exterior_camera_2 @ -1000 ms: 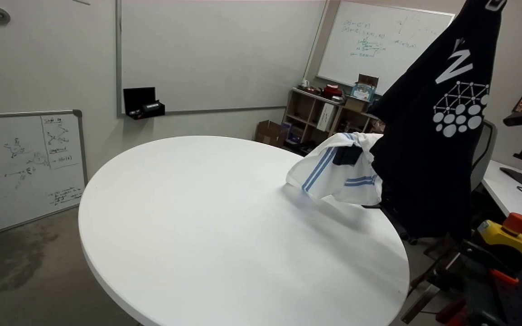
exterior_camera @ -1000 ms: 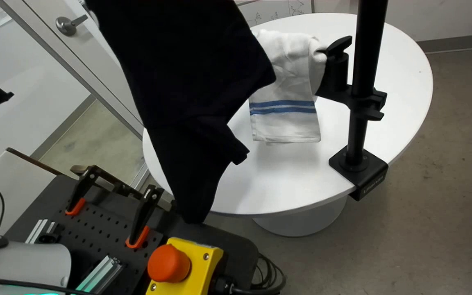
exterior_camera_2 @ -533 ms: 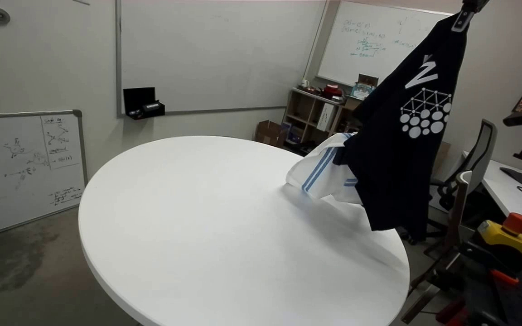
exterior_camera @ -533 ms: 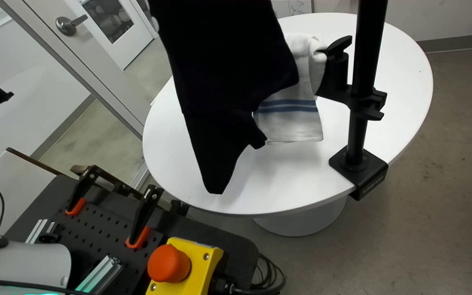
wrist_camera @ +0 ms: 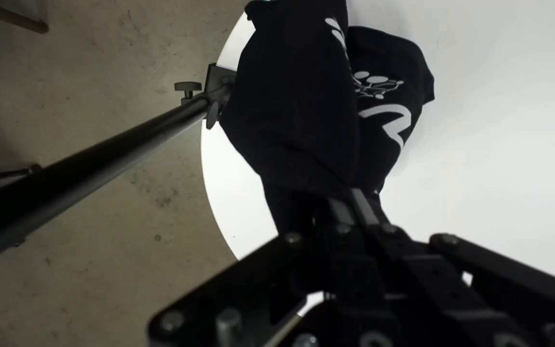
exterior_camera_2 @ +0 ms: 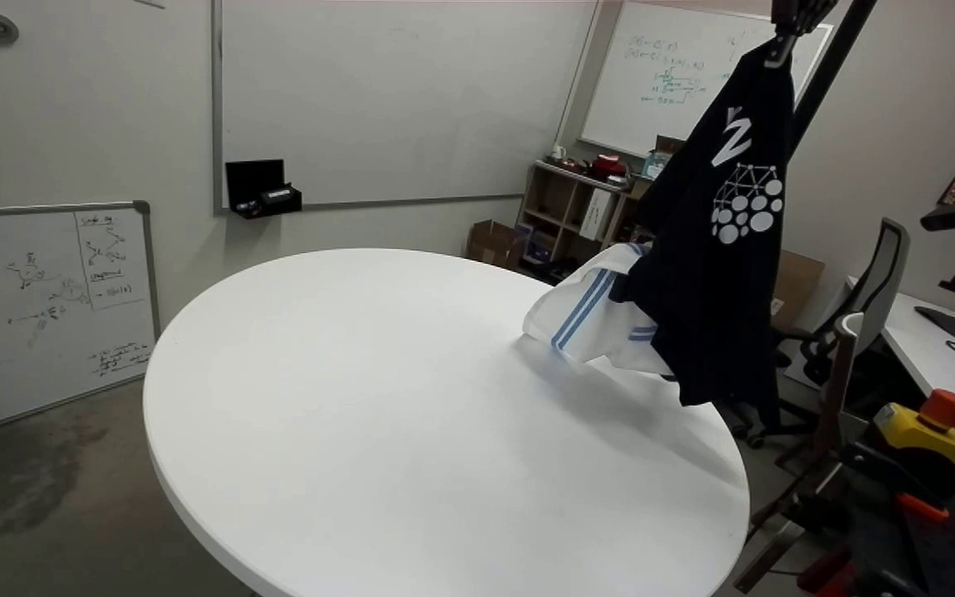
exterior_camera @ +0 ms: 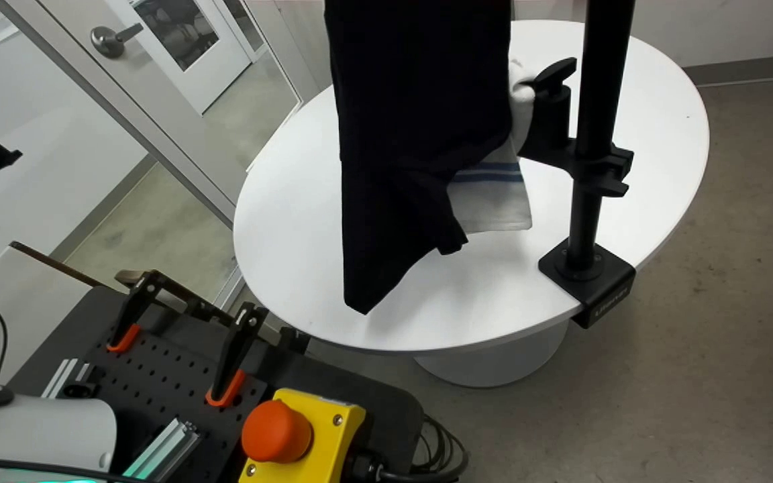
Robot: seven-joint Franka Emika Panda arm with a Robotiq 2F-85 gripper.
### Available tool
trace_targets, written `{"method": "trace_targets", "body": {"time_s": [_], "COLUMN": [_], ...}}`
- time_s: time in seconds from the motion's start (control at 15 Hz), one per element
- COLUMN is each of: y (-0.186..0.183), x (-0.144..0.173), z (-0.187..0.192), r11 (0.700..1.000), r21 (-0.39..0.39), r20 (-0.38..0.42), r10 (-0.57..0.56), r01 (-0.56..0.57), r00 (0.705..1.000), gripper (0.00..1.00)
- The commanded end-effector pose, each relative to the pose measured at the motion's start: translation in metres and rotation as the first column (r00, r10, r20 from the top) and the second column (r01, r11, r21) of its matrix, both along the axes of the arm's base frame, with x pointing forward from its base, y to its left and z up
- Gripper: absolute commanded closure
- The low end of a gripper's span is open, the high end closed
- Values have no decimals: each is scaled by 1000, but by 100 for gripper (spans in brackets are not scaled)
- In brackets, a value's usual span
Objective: Place the black shirt on the stand
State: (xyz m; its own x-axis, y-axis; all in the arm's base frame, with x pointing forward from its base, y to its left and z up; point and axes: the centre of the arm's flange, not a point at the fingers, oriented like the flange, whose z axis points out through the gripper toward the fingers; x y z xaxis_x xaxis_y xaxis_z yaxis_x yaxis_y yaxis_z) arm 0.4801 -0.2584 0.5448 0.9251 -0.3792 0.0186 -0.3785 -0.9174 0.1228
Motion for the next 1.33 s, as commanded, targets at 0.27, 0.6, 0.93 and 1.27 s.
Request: {"method": "trace_targets", "body": {"time_s": [0.27,0.6,0.93,1.27], "y": [-7,-6,-16,-15], "x": [103,158,201,231], "z": [-14,-37,-38,-51], "r11": [989,975,948,920], "r21": [-39,-62,-91,-114], "r20": [-62,-93,-102,-114], "r10": [-146,-218,-313,-388], "r01": [143,213,304,376], "r00": [987,971,944,915], "gripper": [99,99,99,72]}}
